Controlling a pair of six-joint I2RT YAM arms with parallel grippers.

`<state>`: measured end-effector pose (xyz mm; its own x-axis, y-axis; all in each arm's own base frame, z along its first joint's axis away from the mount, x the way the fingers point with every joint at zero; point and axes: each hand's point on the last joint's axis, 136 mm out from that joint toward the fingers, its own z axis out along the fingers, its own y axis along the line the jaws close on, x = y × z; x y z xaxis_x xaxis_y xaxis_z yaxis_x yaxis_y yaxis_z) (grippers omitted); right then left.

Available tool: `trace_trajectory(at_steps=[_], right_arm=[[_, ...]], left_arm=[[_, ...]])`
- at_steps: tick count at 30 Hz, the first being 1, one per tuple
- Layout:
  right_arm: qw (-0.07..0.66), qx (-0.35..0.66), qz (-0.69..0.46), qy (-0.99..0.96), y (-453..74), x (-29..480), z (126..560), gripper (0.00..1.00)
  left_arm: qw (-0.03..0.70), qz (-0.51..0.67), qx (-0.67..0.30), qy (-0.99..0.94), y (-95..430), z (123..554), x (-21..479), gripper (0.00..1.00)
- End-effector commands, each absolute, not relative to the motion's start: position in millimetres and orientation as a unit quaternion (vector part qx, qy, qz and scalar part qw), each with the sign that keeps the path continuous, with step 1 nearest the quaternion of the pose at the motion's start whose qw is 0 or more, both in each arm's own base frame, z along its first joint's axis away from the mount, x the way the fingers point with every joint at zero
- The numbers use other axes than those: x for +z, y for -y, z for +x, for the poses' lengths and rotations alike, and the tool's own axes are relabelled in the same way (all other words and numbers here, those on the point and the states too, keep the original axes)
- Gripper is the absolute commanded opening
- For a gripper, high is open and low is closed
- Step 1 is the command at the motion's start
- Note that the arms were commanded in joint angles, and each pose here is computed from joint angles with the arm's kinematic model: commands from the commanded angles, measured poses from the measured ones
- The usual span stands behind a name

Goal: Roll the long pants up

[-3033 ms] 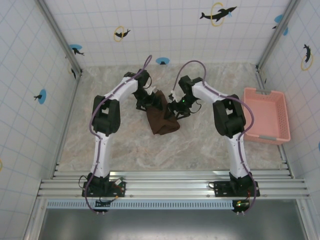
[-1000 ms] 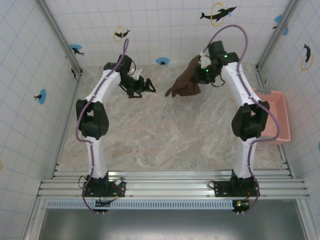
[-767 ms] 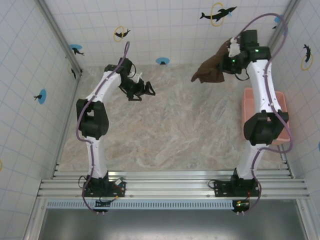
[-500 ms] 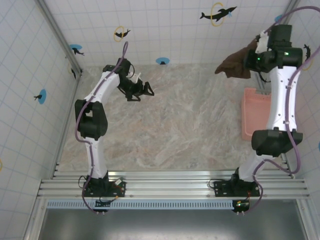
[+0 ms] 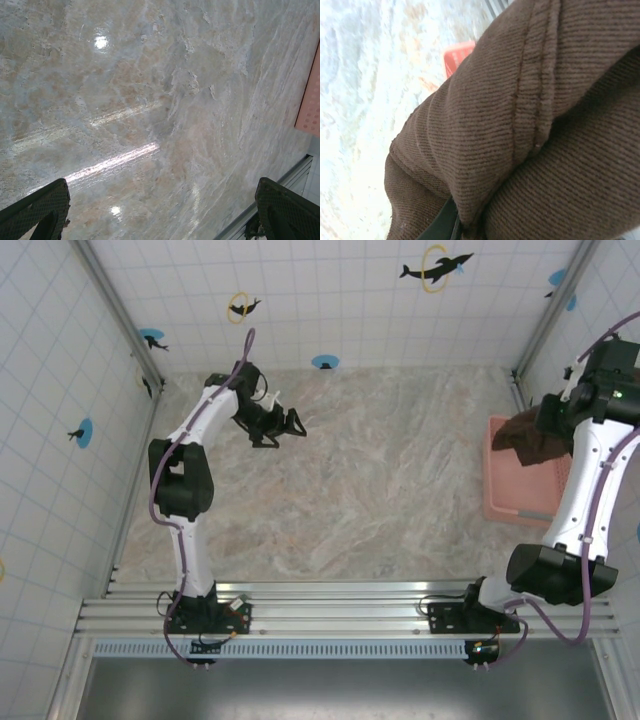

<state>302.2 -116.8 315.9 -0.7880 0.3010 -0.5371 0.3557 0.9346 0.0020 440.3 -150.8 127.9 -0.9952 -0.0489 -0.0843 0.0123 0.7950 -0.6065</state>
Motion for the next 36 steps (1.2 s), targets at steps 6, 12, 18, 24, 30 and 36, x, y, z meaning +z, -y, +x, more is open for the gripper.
trace_trajectory(at_steps=[6,12,18,24,30,36], right_arm=[[0.248,-0.137,0.173,-0.943,143.7,275.2,287.9,0.0],[0.198,-0.166,0.185,-0.948,158.7,231.2,278.2,0.0],[0.134,-0.168,0.192,-0.958,168.5,186.5,278.8,0.0],[0.069,-0.163,0.188,-0.966,171.3,142.0,280.3,0.0],[0.006,-0.133,0.163,-0.978,155.2,98.5,287.9,0.0],[-0.073,-0.074,0.125,-0.987,128.1,53.8,299.1,0.0]], left_arm=[[0.049,-0.001,-0.33,-0.943,149.1,423.2,139.2,0.98],[0.041,-0.005,-0.328,-0.944,146.6,412.8,136.9,0.98],[0.037,-0.007,-0.325,-0.945,144.6,404.4,137.3,0.97],[0.035,-0.006,-0.322,-0.946,143.3,398.1,138.7,0.97],[0.034,-0.007,-0.322,-0.946,143.4,396.4,141.8,0.97],[0.03,-0.008,-0.32,-0.947,142.1,392.0,140.8,0.98]])
